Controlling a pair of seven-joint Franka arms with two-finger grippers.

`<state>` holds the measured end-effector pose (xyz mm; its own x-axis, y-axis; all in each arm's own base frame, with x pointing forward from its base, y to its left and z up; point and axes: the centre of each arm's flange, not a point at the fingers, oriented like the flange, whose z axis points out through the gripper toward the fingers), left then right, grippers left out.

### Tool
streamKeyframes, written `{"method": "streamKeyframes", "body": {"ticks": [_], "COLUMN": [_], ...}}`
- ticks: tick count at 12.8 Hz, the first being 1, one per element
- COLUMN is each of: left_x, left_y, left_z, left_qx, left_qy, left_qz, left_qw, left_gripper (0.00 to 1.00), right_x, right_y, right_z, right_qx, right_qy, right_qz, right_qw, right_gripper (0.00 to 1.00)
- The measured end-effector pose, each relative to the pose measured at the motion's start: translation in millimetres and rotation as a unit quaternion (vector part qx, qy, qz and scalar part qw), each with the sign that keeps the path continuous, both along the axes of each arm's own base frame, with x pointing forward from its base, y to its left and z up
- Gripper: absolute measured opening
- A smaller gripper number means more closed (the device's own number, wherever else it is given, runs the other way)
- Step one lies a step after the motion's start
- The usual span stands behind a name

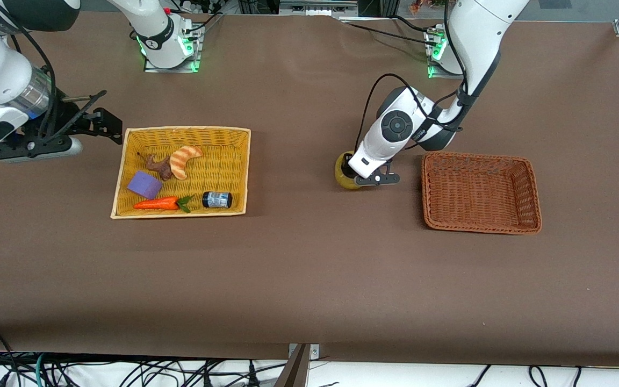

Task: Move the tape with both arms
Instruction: 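Lower the tape into the brown basket with the left gripper while the right gripper retracts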

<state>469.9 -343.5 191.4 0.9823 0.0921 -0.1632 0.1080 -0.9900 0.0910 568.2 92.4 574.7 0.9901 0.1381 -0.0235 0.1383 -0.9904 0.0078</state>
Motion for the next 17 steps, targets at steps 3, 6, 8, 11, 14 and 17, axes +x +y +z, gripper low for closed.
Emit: {"method": "streamKeyframes", "body": {"ticks": [3,6,8,11,14,17], "left_x": [0.6,3.9,17.4,64.6,114.2,138.2], "left_y": [1.6,5.2,16.3,44.2,125.4,233.8], "left_z": [-0.7,-0.9,4.8,72.2,165.0,174.6], "left_qx": [0.017,0.018,0.020,0.065,0.081,0.072], "left_qy": [-0.013,-0.014,-0.016,0.028,0.036,0.041], "left_qz": [-0.005,0.008,0.018,-0.040,-0.126,-0.191], "left_qw": [1.000,1.000,1.000,0.997,0.988,0.978], "left_gripper": [0.33,0.22,0.22,0.22,0.22,0.22], "right_x": [0.5,-0.1,0.2,2.0,5.6,8.2], "right_y": [-14.6,-15.5,-18.1,-29.0,-43.5,-72.7], "right_z": [4.7,6.7,6.7,7.1,17.9,26.5], "right_qx": [-0.002,-0.002,-0.002,-0.002,-0.001,-0.002], "right_qy": [-0.005,-0.007,-0.007,-0.009,-0.023,-0.032], "right_qz": [-0.002,-0.002,-0.004,-0.014,-0.027,-0.049], "right_qw": [1.000,1.000,1.000,1.000,0.999,0.998], "right_gripper": [1.00,1.00,1.00,1.00,1.00,1.00]}}
